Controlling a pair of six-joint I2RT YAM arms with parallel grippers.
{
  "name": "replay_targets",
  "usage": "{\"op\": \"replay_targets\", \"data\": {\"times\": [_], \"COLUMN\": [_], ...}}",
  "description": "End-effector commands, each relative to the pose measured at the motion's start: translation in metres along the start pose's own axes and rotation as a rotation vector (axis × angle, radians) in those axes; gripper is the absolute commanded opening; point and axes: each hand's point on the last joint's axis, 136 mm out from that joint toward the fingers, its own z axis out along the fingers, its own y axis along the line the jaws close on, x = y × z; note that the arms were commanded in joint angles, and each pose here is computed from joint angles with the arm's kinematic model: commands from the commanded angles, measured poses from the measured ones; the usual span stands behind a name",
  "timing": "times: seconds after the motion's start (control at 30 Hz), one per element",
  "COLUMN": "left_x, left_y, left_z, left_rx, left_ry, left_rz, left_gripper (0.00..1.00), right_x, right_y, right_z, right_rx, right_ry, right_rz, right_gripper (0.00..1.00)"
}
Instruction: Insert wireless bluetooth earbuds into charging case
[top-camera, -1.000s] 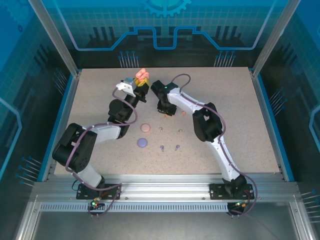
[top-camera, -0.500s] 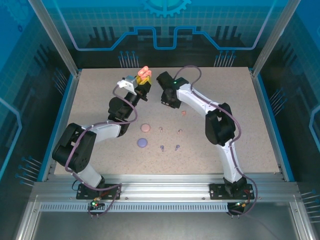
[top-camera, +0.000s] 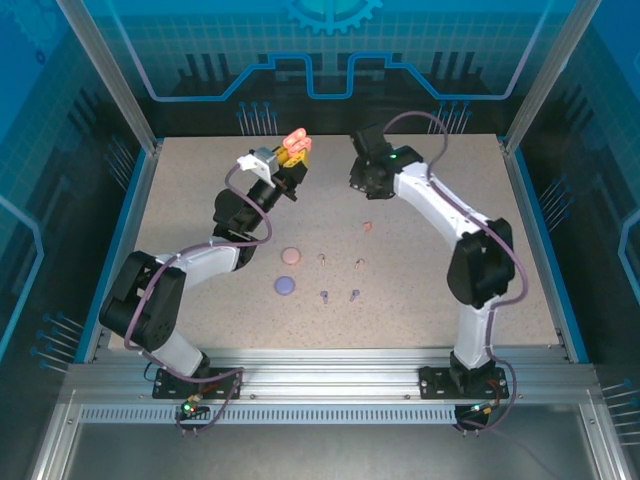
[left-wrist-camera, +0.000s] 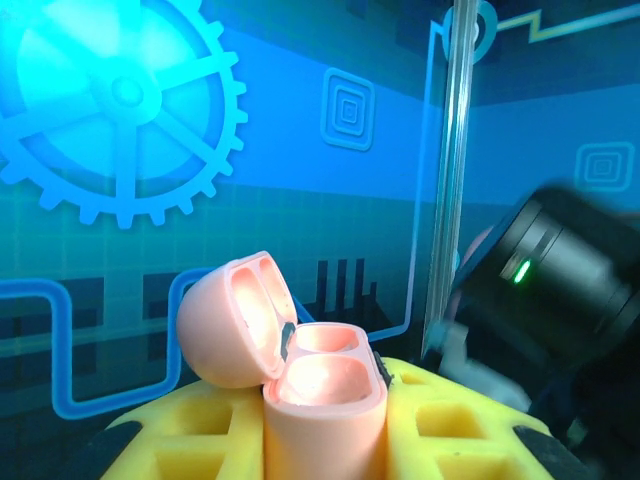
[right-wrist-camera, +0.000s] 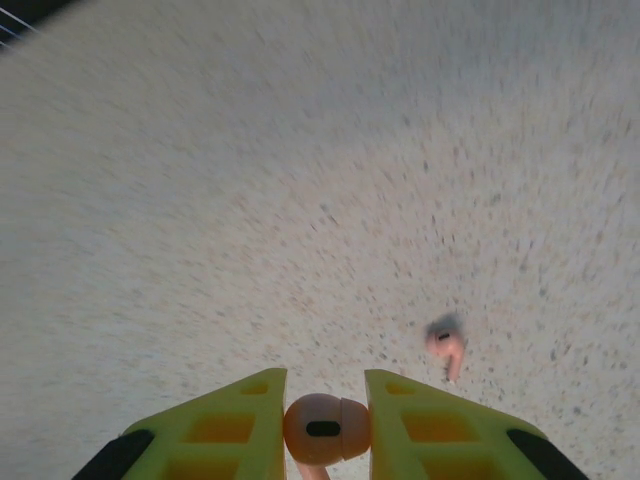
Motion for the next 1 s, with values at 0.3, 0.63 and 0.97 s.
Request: {"op": "replay_targets", "data": {"times": [0.3, 0.63, 0.97], "left_x": [-0.025, -0.017, -0.017], "left_y": [-0.019, -0.036, -0.049], "left_z": [0.015, 0.024, 0.031], "left_rx": [0.023, 0.054, 0.065], "left_ry": [-0.098, -0.104, -0.114], "left_rz": [0.109, 0.132, 0.179], "left_gripper": [0.0, 0.0, 0.0], "right_x": [-0.069, -0.045, -0.03], "right_y": [0.081, 0.122, 0.137], "right_z": [-0.171, -0.239, -0.239], "right_rx": [-0.528, -0.83, -0.944], "right_ry": [-0.47, -0.646, -0.666], "right_rz": [-0.169, -0.3, -0.252], "right_gripper": [0.24, 0.23, 0.23]}}
